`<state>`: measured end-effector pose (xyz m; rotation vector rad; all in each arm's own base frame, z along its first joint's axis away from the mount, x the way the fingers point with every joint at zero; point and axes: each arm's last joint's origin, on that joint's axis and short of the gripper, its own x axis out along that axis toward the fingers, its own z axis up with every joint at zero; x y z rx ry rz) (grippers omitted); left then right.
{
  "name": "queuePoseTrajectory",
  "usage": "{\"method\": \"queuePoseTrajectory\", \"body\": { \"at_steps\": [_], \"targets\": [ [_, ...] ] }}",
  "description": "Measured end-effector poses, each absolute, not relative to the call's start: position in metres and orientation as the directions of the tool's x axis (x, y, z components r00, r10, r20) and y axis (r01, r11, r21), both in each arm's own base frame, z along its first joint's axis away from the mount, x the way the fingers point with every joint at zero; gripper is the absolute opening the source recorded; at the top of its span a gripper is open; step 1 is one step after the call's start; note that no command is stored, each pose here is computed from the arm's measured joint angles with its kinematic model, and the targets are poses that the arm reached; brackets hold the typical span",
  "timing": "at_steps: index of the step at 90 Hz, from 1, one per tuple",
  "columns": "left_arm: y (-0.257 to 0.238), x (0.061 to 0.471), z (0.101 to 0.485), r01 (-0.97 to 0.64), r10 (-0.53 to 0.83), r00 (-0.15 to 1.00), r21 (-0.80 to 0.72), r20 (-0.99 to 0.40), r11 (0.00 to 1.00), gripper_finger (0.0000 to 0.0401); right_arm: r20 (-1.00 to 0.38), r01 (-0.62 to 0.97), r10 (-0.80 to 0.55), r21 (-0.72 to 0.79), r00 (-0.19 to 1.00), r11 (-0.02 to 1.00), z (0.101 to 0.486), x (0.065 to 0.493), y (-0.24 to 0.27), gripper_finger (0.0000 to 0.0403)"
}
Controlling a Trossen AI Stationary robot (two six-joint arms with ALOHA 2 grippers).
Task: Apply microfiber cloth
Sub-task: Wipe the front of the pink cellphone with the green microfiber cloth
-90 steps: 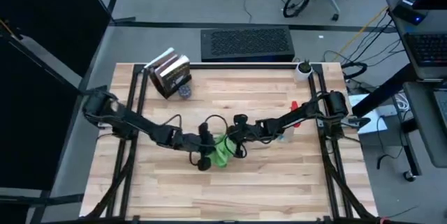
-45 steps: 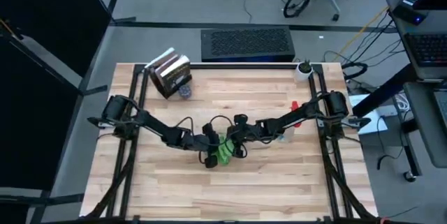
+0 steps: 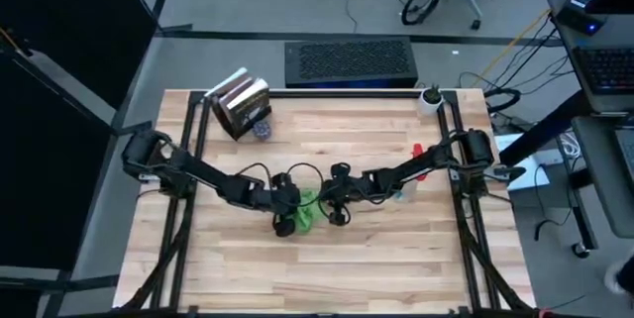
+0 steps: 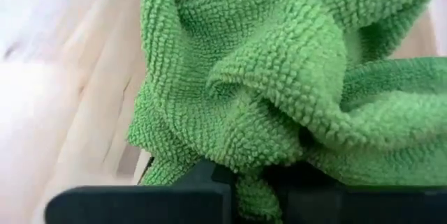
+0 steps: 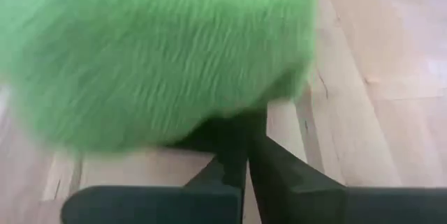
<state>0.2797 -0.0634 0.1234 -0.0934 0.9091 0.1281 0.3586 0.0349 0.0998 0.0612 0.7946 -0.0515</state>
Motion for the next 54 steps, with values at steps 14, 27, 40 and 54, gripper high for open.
{"method": "queuePoseTrajectory", "body": {
  "at_steps": [14, 27, 40, 54],
  "targets": [
    [-0.062, 0.276, 0.136, -0.147, 0.07, 0.637, -0.032, -0.768, 0.989, 0.0012, -0.705, 0.071, -0.025, 0.036, 0.709, 0.997, 0.1, 0.359, 0.035, 0.0],
    [-0.062, 0.274, 0.161, -0.155, 0.08, 0.636, -0.026, -0.768, 0.988, 0.0012, -0.706, 0.069, -0.025, 0.034, 0.708, 0.997, 0.1, 0.359, 0.035, 0.0],
    [-0.063, 0.263, 0.194, -0.172, 0.129, 0.608, 0.029, -0.783, 0.985, 0.0012, -0.698, 0.069, -0.025, 0.035, 0.715, 0.997, 0.1, 0.36, 0.035, 0.0],
    [-0.058, 0.239, 0.203, -0.239, 0.205, 0.51, 0.091, -0.835, 0.967, 0.0012, -0.693, 0.075, -0.026, 0.04, 0.721, 0.996, 0.101, 0.36, 0.035, 0.0]
  ]
}}
